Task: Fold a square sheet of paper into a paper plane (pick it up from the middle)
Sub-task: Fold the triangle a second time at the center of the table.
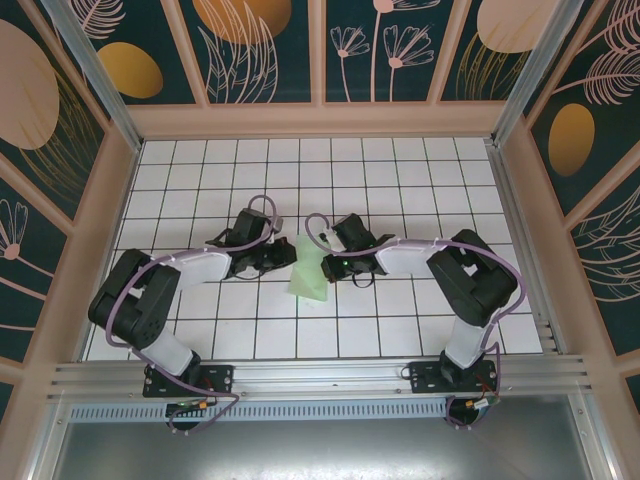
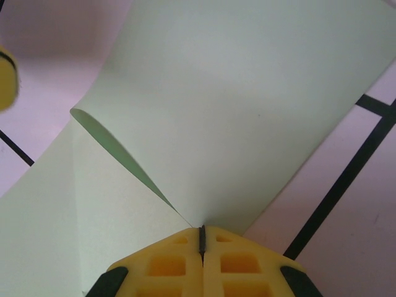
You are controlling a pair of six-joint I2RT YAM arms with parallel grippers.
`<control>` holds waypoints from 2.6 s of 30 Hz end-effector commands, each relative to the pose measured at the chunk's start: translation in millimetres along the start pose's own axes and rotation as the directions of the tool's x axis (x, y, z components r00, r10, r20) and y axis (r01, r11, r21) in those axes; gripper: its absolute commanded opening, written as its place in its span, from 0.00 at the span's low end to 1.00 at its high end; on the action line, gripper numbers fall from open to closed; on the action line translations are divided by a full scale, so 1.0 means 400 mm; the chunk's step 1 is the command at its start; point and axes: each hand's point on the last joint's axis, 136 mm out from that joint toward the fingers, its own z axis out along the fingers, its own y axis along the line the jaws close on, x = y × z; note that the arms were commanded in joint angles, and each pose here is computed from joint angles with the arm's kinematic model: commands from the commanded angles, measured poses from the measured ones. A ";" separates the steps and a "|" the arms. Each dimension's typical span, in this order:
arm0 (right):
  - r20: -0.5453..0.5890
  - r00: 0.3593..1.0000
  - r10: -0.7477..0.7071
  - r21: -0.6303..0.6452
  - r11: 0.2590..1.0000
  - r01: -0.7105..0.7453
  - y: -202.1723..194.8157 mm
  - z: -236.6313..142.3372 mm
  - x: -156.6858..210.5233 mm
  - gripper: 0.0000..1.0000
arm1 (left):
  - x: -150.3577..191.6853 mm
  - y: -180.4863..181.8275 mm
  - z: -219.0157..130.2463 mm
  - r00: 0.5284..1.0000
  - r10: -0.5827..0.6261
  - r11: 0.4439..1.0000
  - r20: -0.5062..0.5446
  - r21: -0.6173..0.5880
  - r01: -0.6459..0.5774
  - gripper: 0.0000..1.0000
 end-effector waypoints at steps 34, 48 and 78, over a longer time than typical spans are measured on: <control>0.102 0.952 0.289 -0.050 0.957 -0.285 0.095 -0.151 -0.068 0.17 | 0.138 0.180 0.086 0.993 -0.053 0.971 -0.106 -0.239 0.027 0.00; -0.001 0.921 0.389 0.016 0.921 -0.389 0.135 -0.018 -0.011 0.00 | 0.145 0.196 0.084 0.993 -0.058 0.965 -0.105 -0.262 0.029 0.00; -0.138 0.927 0.350 0.090 0.936 -0.340 0.114 0.009 0.108 0.00 | 0.166 0.248 0.082 0.990 -0.096 0.939 -0.100 -0.338 0.057 0.00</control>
